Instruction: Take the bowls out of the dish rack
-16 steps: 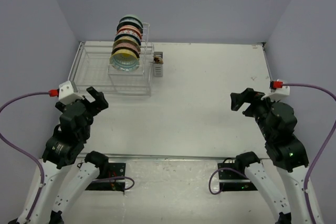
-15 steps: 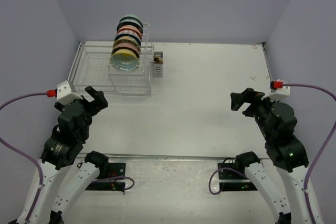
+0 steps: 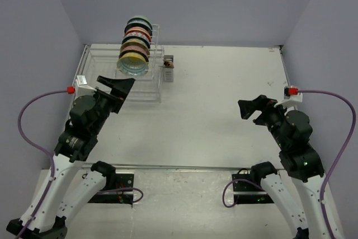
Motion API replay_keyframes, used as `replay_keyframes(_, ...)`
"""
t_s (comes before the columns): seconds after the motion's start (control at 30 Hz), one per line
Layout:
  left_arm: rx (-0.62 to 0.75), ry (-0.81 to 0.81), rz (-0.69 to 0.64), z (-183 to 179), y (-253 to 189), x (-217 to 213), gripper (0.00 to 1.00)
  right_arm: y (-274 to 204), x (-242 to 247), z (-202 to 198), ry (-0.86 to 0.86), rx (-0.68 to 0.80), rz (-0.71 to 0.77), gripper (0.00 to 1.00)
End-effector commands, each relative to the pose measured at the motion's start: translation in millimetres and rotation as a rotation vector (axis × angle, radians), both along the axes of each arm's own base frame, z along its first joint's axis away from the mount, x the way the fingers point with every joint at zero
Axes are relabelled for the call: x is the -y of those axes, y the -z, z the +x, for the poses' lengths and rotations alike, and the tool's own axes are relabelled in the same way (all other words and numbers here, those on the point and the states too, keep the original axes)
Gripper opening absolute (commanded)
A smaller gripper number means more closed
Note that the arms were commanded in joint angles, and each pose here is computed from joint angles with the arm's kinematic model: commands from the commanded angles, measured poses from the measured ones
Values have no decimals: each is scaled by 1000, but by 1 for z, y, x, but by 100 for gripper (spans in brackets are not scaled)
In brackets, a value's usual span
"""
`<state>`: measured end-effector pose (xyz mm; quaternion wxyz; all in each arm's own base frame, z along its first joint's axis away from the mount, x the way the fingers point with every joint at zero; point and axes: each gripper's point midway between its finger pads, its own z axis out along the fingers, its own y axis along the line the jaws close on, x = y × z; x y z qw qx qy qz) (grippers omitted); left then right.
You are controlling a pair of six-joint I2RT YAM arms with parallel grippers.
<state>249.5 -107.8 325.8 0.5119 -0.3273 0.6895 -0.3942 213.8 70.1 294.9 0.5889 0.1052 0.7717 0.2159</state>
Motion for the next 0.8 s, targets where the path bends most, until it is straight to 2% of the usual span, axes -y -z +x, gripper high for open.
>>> replay_keyframes(0.0, 37, 13, -232, 21, -32, 18, 100, -17, -10, 0, -41, 67, 67, 99)
replay_keyframes(0.07, 46, -29, -267, 32, -41, 14, 100, -19, -18, -3, -80, 74, 86, 99)
replay_keyframes(0.3, 29, -297, -250, 80, -29, -17, 100, -14, -25, -6, -122, 65, 102, 99)
replay_keyframes(0.37, 47, -319, -251, 89, -34, -18, 93, -14, -25, -6, -124, 70, 101, 99)
replay_keyframes(0.53, 83, -327, -232, 113, -51, -12, 91, -8, -25, -5, -127, 64, 84, 99)
replay_keyframes(0.7, 40, -383, -219, 133, -40, -14, 89, -8, -26, -5, -132, 66, 78, 99)
replay_keyframes(0.77, 36, -407, -218, 137, -38, -17, 83, -11, -26, -5, -134, 76, 80, 99)
